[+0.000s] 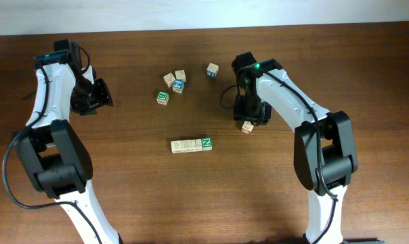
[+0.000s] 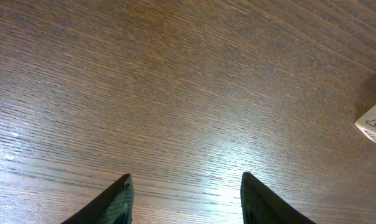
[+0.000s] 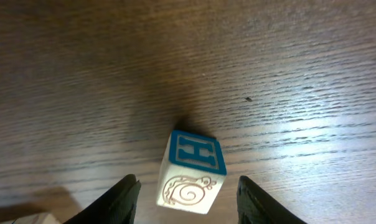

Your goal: Rotate 5 blocks

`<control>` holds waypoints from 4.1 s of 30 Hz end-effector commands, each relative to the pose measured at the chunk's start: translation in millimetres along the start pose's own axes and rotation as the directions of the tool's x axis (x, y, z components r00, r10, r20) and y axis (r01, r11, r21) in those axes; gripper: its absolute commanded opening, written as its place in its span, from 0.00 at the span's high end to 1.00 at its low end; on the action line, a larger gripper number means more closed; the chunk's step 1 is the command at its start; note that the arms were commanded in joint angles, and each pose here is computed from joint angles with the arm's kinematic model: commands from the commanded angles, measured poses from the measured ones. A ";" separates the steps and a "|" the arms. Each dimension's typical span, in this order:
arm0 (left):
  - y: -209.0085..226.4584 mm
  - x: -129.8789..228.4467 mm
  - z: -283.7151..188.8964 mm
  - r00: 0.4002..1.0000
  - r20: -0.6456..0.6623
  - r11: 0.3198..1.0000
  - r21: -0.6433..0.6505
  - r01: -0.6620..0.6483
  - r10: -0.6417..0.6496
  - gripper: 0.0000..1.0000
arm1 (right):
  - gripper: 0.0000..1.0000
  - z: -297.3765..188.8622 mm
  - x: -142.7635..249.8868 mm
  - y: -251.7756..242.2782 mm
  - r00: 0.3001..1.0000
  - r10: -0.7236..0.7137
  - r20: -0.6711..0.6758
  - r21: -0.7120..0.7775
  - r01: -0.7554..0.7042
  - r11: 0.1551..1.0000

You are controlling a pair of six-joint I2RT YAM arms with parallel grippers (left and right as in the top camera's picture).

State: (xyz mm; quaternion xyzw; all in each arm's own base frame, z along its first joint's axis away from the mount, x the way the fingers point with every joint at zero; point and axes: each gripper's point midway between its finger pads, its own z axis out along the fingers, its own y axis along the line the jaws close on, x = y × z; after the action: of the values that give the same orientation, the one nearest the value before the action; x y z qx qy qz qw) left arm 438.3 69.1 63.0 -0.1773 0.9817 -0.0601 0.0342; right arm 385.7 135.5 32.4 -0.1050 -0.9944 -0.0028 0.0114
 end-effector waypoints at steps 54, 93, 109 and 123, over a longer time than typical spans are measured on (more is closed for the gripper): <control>6.0 -10.6 0.6 0.999 0.035 0.999 -0.036 0.008 -0.007 0.49 | 0.91 30.3 67.6 58.2 0.945 -0.325 -0.048 -0.135 0.316 0.939; -41.3 3.2 -107.4 0.991 0.071 0.984 0.132 -0.122 0.113 0.95 | 0.88 -138.4 -2.1 13.9 0.966 -0.198 0.168 -0.399 0.250 0.882; -62.8 109.2 -199.0 0.974 0.192 0.980 0.137 -0.146 0.118 1.00 | 0.95 -179.5 52.0 -37.9 0.940 -0.310 0.141 -0.507 0.337 0.793; -97.9 152.4 -2.9 0.986 0.077 0.911 0.378 -0.165 0.147 1.00 | 0.95 -57.4 38.8 0.6 0.963 -0.196 0.184 -0.670 0.269 0.692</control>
State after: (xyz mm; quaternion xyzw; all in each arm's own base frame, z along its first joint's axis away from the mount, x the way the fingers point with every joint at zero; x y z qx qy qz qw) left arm 338.9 -56.1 89.1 -0.1011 0.9625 -0.2253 0.1119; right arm 348.3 137.1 97.6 0.0576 -0.9260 -0.3638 -0.0834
